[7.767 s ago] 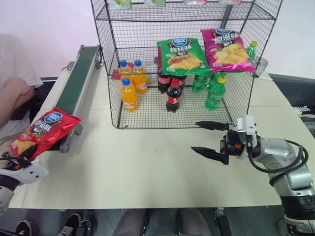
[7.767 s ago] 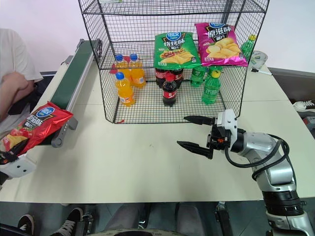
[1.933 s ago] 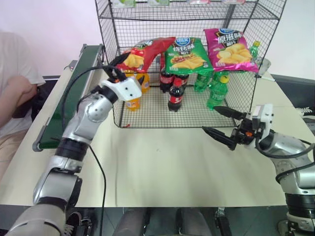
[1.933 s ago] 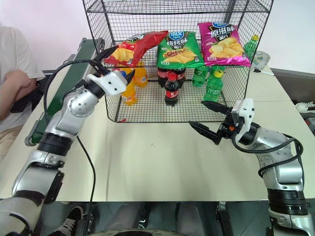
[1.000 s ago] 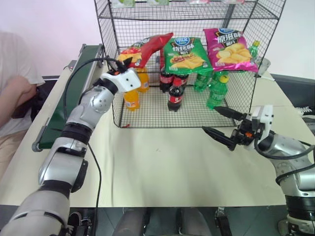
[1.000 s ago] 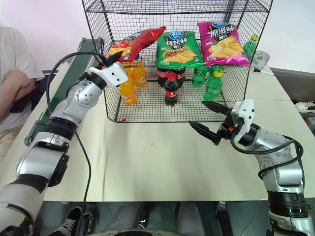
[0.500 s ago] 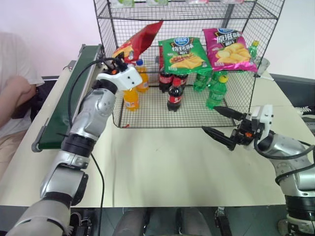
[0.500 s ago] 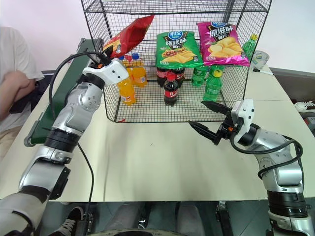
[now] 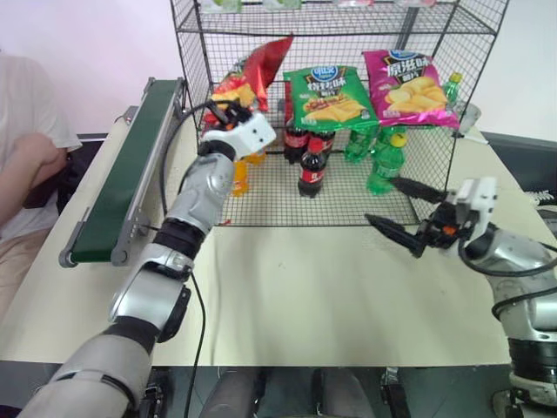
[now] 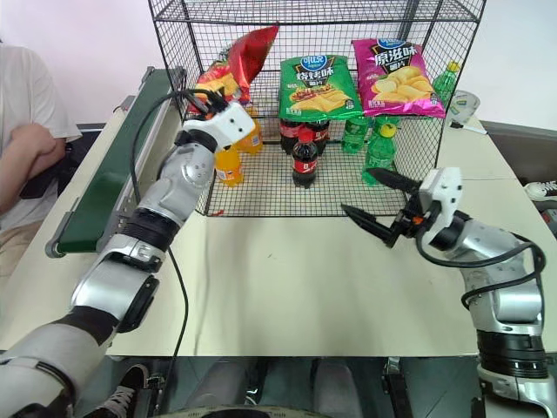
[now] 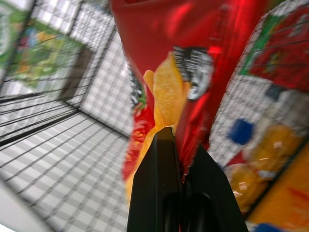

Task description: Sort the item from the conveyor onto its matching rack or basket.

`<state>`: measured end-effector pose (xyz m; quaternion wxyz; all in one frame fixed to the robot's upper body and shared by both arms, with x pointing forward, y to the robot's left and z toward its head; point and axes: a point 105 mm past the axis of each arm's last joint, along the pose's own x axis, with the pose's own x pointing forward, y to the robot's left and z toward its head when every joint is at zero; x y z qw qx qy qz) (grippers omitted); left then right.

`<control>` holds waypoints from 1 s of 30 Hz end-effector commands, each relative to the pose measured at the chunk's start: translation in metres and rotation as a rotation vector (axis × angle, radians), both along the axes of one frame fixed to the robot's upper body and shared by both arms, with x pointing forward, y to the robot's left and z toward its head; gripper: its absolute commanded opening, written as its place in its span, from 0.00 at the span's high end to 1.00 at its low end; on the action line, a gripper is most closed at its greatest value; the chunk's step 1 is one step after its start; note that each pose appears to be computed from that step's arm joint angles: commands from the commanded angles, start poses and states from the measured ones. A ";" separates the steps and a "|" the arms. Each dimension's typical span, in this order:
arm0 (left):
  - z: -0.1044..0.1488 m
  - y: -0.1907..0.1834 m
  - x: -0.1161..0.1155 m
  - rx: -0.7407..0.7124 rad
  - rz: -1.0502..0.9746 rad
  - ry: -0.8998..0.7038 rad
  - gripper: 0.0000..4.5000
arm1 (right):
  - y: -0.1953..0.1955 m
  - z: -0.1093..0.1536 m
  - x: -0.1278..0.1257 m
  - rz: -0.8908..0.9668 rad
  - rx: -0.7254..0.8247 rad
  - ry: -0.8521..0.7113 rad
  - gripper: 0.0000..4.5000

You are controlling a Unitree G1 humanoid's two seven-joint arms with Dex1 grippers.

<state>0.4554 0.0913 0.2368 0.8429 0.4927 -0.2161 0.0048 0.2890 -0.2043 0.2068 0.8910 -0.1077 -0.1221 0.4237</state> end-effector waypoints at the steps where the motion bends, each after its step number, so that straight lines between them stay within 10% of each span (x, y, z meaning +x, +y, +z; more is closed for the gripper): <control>1: 0.018 -0.013 -0.003 -0.030 -0.042 -0.066 1.00 | -0.003 0.013 -0.006 0.002 0.001 -0.061 0.00; 23: 0.018 -0.033 -0.004 -0.289 -0.146 -0.024 1.00 | 0.004 0.006 -0.002 0.002 0.007 -0.035 0.00; 30: 0.024 -0.033 -0.010 -0.345 -0.183 -0.052 0.40 | 0.006 0.005 -0.002 0.007 0.008 -0.029 0.00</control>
